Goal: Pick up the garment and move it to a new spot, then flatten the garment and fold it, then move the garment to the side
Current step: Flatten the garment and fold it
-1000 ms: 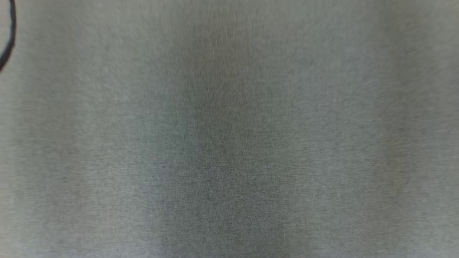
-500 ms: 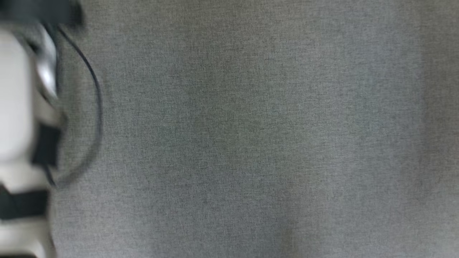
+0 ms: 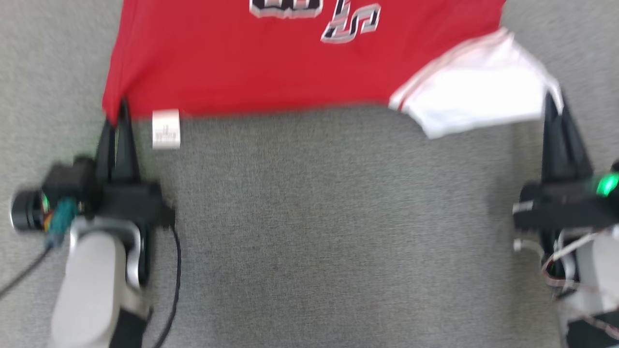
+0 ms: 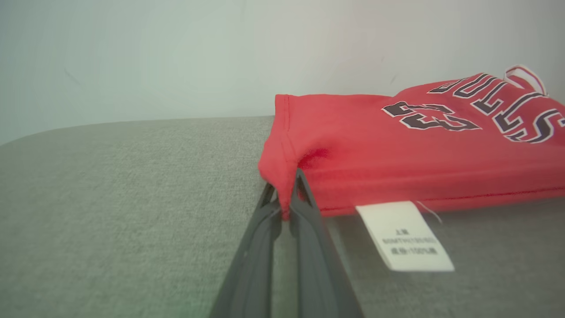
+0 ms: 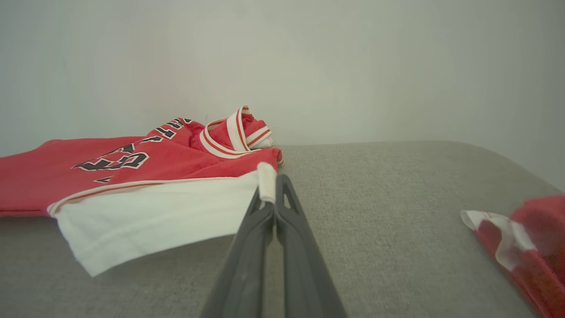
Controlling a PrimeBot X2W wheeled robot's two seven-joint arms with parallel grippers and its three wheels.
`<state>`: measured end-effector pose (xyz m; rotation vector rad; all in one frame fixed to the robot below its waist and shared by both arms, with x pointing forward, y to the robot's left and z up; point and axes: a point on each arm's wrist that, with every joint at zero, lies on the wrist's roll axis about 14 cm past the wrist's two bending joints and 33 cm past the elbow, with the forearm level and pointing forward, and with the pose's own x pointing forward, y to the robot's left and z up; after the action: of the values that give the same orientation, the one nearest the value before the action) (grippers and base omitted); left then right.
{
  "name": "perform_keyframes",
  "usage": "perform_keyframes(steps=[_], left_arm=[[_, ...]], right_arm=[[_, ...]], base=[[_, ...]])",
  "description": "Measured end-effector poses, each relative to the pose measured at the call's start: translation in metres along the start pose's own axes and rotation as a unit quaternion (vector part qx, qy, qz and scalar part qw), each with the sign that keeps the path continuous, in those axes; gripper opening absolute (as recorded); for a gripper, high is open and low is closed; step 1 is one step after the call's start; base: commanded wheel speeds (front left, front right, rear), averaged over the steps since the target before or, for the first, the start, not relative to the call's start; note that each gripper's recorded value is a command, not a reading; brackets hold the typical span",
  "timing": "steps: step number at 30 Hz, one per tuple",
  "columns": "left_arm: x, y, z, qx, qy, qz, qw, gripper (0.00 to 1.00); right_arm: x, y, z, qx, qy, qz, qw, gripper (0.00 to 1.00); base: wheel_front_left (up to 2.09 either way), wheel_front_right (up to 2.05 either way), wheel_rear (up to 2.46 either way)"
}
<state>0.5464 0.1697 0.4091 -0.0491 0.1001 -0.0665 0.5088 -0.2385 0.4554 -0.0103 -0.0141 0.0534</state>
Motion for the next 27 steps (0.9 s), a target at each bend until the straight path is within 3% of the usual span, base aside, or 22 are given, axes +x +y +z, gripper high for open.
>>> perform_keyframes(steps=[6, 14, 27], left_arm=[[-0.042, 0.004, -0.017, -0.02, 0.037, 0.019, 0.999, 0.0], [-0.113, 0.007, -0.038, -0.034, 0.086, 0.035, 0.995, 0.0], [-0.181, 0.009, -0.026, -0.033, 0.078, 0.035, 0.996, 0.0]], right_arm=[[-0.048, -0.006, -0.015, 0.013, 0.043, -0.024, 0.999, 0.0], [-0.109, -0.013, -0.006, 0.022, 0.053, -0.058, 0.997, 0.0], [-0.178, -0.011, 0.011, 0.028, 0.038, -0.076, 0.996, 0.0]], base=[[0.0, 0.0, 0.0], [0.0, 0.0, 0.0], [0.0, 0.0, 0.0]])
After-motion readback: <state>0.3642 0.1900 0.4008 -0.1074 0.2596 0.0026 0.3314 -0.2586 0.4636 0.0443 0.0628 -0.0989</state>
